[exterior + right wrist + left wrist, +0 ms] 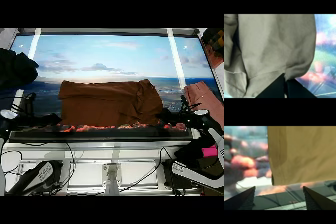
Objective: Fold the clothes and pants, and hang the long-sleeved shirts on hangers.
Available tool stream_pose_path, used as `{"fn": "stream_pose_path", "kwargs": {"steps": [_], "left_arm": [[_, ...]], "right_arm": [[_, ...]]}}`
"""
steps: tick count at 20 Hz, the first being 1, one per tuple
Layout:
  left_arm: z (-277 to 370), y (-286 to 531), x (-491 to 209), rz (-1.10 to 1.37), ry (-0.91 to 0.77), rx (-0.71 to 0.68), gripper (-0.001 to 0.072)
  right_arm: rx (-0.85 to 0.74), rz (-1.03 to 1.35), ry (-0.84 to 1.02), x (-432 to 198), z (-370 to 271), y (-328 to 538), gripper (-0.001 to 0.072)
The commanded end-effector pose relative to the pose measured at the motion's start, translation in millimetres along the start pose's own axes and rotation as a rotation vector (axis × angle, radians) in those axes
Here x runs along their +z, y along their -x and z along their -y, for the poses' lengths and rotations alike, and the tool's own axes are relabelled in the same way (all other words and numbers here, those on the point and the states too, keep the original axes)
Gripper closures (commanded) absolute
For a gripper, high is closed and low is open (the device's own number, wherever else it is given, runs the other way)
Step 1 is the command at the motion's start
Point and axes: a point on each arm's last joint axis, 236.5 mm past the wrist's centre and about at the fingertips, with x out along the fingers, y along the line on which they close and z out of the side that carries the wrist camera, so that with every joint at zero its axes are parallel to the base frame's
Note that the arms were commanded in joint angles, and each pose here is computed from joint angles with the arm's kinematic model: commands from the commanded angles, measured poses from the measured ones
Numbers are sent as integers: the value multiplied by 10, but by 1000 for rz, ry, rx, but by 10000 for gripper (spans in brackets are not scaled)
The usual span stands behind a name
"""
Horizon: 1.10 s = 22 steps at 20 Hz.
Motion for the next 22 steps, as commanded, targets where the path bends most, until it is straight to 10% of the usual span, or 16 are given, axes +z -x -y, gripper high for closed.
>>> {"fn": "stream_pose_path", "kwargs": {"steps": [1, 4, 7, 9, 10, 22], "left_arm": [[-22, -264, -79, -51, 63, -59, -3], [51, -414, 37, -18, 109, -132, 24], [165, -468, 133, 15, 125, -203, 244], [231, -442, 223, 48, 114, -234, 637], [278, -407, 252, 50, 90, -252, 687], [629, 659, 1085, 187, 140, -335, 688]], "right_arm": [[0, -1, 0, -2, 0, -1, 696], [0, -2, 0, -4, -1, -1, 696], [2, -4, 0, -9, -4, -1, 696], [2, -5, 0, -11, -5, -1, 696], [3, -5, -1, -12, -9, 0, 696], [129, -139, 128, -192, -390, 159, 696]]}}
